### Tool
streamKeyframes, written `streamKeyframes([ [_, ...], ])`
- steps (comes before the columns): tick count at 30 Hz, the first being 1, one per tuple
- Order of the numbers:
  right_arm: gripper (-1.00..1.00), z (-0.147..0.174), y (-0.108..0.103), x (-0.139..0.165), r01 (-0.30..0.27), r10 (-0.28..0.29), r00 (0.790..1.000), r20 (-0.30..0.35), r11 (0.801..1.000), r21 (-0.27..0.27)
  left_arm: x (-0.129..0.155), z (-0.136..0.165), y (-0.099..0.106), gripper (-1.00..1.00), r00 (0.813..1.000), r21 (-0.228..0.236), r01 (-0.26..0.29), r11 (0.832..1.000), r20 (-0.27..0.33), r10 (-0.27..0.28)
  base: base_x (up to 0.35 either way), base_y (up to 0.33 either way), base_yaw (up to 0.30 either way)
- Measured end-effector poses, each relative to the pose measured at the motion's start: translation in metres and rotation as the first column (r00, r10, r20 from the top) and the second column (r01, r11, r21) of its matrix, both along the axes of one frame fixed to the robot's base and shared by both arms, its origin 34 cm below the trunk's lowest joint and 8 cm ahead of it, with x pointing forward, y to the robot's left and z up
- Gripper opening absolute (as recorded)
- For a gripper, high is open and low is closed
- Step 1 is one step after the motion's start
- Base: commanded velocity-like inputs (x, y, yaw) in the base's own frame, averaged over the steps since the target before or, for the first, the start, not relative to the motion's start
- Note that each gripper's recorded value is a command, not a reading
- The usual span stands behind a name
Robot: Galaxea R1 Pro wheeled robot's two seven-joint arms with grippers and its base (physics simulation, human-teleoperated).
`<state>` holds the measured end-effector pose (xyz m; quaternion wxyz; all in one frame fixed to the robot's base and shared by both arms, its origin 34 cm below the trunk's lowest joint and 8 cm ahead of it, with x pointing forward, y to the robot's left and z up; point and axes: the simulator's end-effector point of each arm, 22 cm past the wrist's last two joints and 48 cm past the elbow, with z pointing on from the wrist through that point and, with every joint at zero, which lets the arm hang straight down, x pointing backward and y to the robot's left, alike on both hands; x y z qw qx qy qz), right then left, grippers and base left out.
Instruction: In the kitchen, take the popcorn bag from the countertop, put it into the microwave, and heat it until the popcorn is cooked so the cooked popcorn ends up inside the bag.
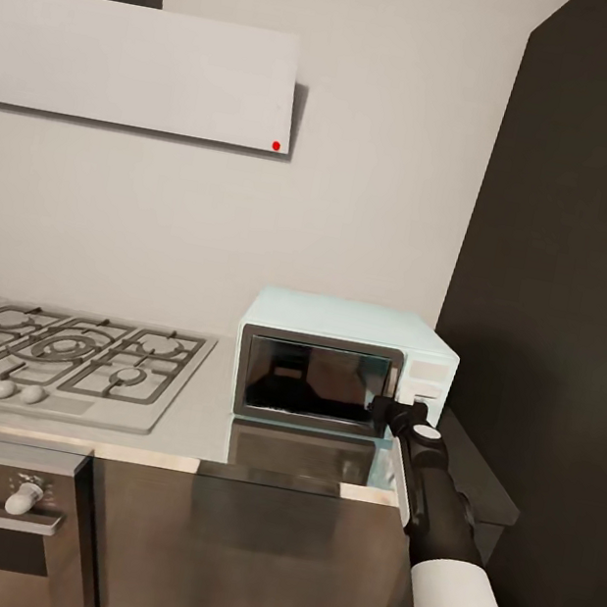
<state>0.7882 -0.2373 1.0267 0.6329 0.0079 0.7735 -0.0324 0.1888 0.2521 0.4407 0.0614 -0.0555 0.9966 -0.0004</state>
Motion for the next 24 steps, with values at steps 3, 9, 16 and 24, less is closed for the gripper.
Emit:
streamKeyframes([
  [3,-1.00,0.000,-0.001,0.000,0.005,-0.005,1.000,0.001,1.000,-0.009,0.000,0.000,0.000,1.00,1.000,-0.001,0.000,1.000,0.000,0.000,-0.045,0.000,0.000],
  [9,-1.00,0.001,0.002,0.003,-0.002,0.002,1.000,0.004,1.000,-0.001,0.000,0.000,-0.001,1.00,1.000,-0.002,-0.002,1.000,-0.001,0.002,-0.287,0.000,0.000],
  [16,-1.00,0.002,0.013,0.003,-0.029,0.029,1.000,0.007,0.999,0.026,0.000,0.000,0.000,1.00,1.000,0.000,-0.001,1.000,-0.001,0.001,-0.278,0.000,0.000],
  [24,-1.00,0.003,0.020,0.003,-0.043,0.043,0.999,0.009,0.999,0.009,0.001,0.000,0.000,1.00,1.000,0.000,-0.002,1.000,0.000,0.002,-0.109,0.002,0.000],
])
